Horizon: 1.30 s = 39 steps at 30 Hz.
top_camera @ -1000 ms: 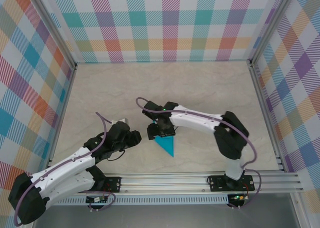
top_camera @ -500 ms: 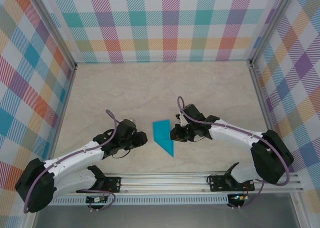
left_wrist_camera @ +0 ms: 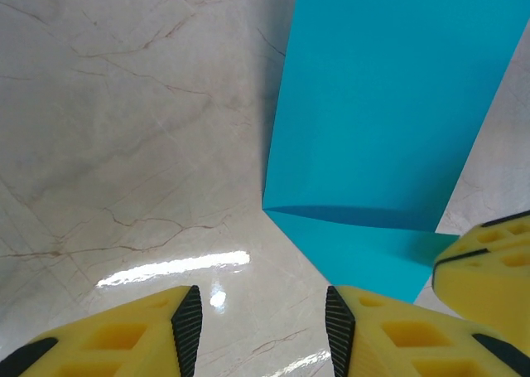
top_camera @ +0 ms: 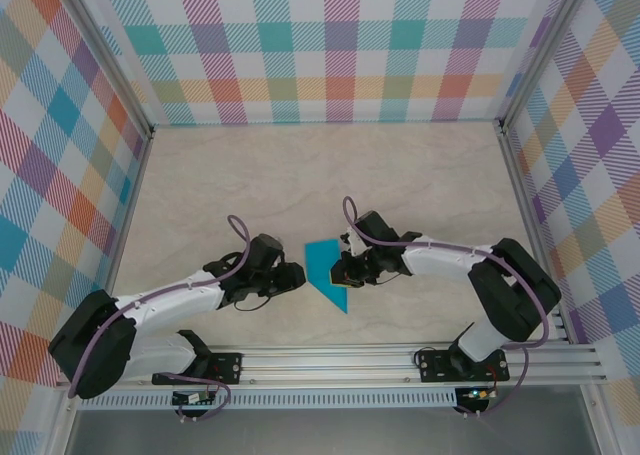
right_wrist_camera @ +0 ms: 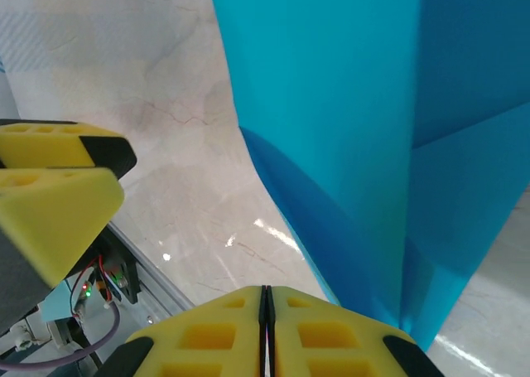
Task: Fold a paper plane with a square sheet of paper (pick it up from the middle)
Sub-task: Fold the wing for the fifth time at the center of the table.
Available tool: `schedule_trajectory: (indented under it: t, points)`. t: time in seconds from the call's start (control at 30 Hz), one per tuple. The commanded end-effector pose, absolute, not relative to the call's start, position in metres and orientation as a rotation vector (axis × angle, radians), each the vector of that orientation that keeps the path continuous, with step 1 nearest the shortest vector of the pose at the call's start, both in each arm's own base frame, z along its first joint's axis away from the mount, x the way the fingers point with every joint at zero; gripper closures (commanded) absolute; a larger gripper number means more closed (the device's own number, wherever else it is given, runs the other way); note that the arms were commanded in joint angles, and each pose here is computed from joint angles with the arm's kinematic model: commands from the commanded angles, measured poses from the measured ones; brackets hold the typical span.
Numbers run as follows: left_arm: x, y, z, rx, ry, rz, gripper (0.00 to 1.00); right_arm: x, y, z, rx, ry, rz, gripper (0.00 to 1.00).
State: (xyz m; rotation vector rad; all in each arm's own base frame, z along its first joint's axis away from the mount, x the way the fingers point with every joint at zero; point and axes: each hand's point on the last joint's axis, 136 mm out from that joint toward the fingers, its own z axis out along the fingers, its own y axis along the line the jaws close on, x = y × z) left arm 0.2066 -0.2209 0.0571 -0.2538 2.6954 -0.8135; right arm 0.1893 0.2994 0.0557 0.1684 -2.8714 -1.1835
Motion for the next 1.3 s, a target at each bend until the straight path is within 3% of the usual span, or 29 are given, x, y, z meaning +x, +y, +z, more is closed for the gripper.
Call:
schedule_trajectory:
  t: [0.0,0.6,1.27]
  points:
    - [0.216,-0.232,0.069,-0.268,2.67,-0.883,0.53,0.194,0.3,0.049,0.181,-2.848,-1.233,0.89]
    - [0.226,-0.258,0.064,-0.242,2.694,-0.961,0.44,0.193,0.273,0.015,0.031,-2.772,-1.304,0.89]
    - [0.233,-0.292,0.052,-0.207,2.709,-1.072,0.5,0.19,0.264,0.004,-0.015,-2.758,-1.304,0.88]
